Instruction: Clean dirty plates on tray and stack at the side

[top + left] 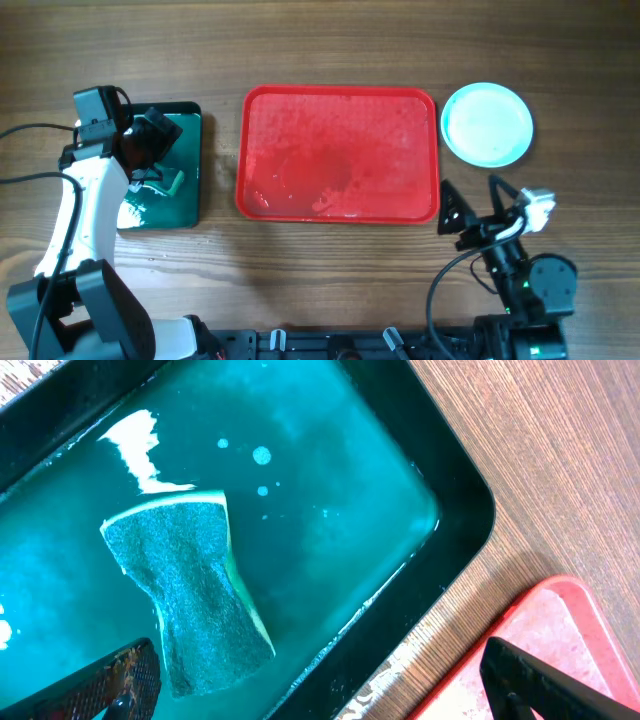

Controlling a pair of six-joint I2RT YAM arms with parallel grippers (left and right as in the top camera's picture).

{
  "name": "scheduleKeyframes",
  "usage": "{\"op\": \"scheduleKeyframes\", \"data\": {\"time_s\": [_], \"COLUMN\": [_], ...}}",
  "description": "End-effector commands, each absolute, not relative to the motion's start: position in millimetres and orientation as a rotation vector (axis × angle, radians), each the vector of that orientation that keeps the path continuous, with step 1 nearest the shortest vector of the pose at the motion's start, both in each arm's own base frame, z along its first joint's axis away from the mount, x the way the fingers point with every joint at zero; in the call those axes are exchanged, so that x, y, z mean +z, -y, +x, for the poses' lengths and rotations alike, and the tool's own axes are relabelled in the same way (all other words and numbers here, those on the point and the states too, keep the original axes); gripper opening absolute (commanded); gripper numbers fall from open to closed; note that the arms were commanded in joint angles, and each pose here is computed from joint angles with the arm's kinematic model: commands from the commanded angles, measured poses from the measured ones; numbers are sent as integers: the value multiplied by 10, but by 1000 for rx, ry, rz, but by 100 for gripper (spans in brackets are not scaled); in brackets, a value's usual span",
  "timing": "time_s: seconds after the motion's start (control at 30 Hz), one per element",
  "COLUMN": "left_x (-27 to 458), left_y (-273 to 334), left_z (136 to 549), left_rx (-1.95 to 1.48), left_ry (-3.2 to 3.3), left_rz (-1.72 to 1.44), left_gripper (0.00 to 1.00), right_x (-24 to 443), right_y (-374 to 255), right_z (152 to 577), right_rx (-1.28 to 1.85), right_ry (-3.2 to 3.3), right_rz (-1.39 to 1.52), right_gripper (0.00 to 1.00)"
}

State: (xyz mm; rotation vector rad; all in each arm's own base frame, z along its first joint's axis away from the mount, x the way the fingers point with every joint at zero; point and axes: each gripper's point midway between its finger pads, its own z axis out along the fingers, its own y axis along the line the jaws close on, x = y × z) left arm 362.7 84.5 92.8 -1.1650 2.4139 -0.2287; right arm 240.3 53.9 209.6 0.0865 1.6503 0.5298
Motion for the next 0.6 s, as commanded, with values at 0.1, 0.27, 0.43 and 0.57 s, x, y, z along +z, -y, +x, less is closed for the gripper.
{"op": "scheduleKeyframes", "data": {"time_s": [0.1,0.27,0.43,0.57], "left_x": [937,937,937,937], "left_y": [-855,-855,-855,-855], "left_z": [3617,3617,3617,3617], "left_rx": [-240,-240,-240,-241], "left_ry": [-2409,-2409,-2409,-2409], "left_rz": [-1170,-1170,-1170,-1170], "left_gripper": [100,100,100,100], "right_x": [1964,1964,1752,1751], "right_y": [-653,-529,-249,-232], "right_z": [2343,2387,2454,2456], "right_rx": [534,414,277,165], "right_ry": [-1515,-1497,-1573,-1572], "right_rz": [-47,-46,90,-6], "right_gripper": [100,100,100,100]}}
